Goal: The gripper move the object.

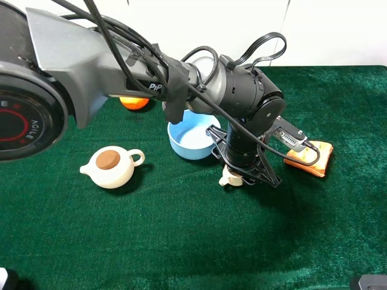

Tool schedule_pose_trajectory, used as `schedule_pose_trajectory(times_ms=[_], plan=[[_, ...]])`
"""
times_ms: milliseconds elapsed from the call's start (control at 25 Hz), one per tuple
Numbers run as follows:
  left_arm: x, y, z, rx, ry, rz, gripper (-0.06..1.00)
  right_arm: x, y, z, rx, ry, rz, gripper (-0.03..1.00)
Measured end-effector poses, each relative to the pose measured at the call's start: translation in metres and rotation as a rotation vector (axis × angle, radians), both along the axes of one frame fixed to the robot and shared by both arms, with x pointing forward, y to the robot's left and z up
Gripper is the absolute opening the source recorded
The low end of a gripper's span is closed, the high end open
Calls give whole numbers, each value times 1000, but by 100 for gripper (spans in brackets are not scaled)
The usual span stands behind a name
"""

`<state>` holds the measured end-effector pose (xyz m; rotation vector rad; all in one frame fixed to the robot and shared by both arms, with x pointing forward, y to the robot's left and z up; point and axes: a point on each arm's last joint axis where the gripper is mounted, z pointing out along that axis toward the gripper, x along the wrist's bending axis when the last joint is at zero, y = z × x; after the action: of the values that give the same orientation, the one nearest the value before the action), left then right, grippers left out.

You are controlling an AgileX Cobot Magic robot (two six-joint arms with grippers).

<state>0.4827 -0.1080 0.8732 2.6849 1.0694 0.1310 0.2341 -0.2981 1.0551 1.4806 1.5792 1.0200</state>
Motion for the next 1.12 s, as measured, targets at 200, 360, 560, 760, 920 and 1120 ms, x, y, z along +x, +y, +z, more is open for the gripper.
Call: schedule_pose_trajectory(times_ms=[200,360,560,760,920,1120], plan=[[0,0,0,-3,-2,0,58,0,0,0,2,0,1,70],[0,0,0,-4,-2,0,64,0,0,0,3,0,2,70],[0,-1,0,-7,-4,-1,88,0,0,0,3,0,2,70],[0,-1,0,-7,-4,-1,94,0,0,0,3,0,2,70],[0,-1,1,-11,-6,-1,95,0,0,0,3,0,2,70],[2,-3,15,-33,-19,2,96,0,0,0,3,0,2,70]])
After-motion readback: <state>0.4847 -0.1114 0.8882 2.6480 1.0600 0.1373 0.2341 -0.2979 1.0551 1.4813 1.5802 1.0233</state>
